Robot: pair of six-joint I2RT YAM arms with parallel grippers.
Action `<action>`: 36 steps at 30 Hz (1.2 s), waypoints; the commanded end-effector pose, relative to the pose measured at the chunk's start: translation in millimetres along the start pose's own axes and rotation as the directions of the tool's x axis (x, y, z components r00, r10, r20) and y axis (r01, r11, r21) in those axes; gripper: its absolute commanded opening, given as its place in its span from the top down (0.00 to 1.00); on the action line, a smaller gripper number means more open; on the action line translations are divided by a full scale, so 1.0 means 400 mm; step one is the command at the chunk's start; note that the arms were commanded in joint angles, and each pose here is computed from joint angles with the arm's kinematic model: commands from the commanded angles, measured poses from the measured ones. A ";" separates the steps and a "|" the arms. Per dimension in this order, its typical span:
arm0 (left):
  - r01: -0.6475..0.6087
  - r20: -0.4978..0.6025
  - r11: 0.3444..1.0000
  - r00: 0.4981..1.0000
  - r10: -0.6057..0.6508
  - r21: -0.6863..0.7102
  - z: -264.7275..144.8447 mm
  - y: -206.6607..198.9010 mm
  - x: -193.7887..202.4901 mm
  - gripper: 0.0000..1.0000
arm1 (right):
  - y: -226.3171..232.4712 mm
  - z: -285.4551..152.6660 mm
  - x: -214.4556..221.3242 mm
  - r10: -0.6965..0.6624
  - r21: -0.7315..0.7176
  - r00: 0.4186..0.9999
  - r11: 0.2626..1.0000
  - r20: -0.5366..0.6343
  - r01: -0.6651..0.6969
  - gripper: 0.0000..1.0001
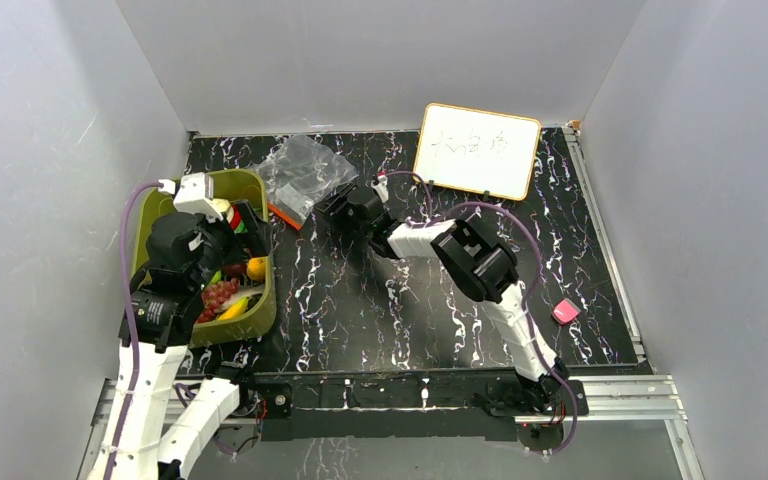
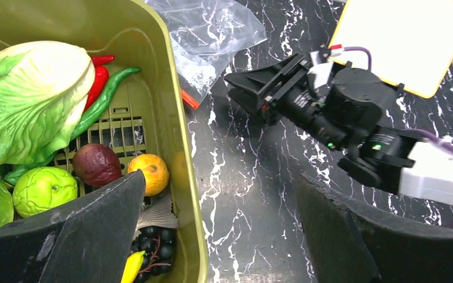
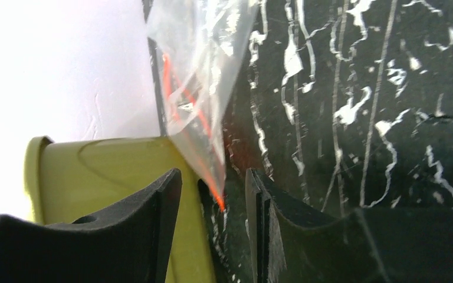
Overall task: Place the food in the zip-top bag and seal the zipper
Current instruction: Pick up the zipper food storage bag at the center of the board.
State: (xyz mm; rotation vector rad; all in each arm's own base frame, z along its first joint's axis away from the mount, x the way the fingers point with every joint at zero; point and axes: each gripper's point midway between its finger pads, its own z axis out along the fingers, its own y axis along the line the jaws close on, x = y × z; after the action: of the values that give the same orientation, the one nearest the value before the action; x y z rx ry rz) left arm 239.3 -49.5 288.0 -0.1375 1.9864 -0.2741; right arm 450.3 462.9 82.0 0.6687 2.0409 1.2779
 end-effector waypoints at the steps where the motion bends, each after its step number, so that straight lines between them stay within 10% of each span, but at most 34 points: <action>1: 0.024 0.030 0.999 0.999 -0.025 0.043 -0.020 -0.020 -0.017 0.04 | 0.053 0.045 -0.016 0.026 -0.064 0.998 0.998 0.063 -0.022 0.58; 29: 0.072 0.004 0.985 0.997 -0.073 0.155 -0.007 -0.069 0.008 0.05 | 0.076 0.138 0.027 0.080 -0.245 0.997 0.967 0.019 -0.072 0.49; 36: 0.064 0.008 0.986 0.998 -0.066 0.153 -0.006 -0.068 0.005 0.05 | 0.071 0.170 0.029 0.076 -0.231 0.997 0.970 0.021 -0.069 0.60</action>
State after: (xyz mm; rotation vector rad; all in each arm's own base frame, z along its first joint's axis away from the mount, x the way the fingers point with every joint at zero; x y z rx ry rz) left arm 234.5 -73.8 286.7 -0.1164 1.9673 -0.4464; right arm 485.1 515.6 65.5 0.6608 1.8921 1.4756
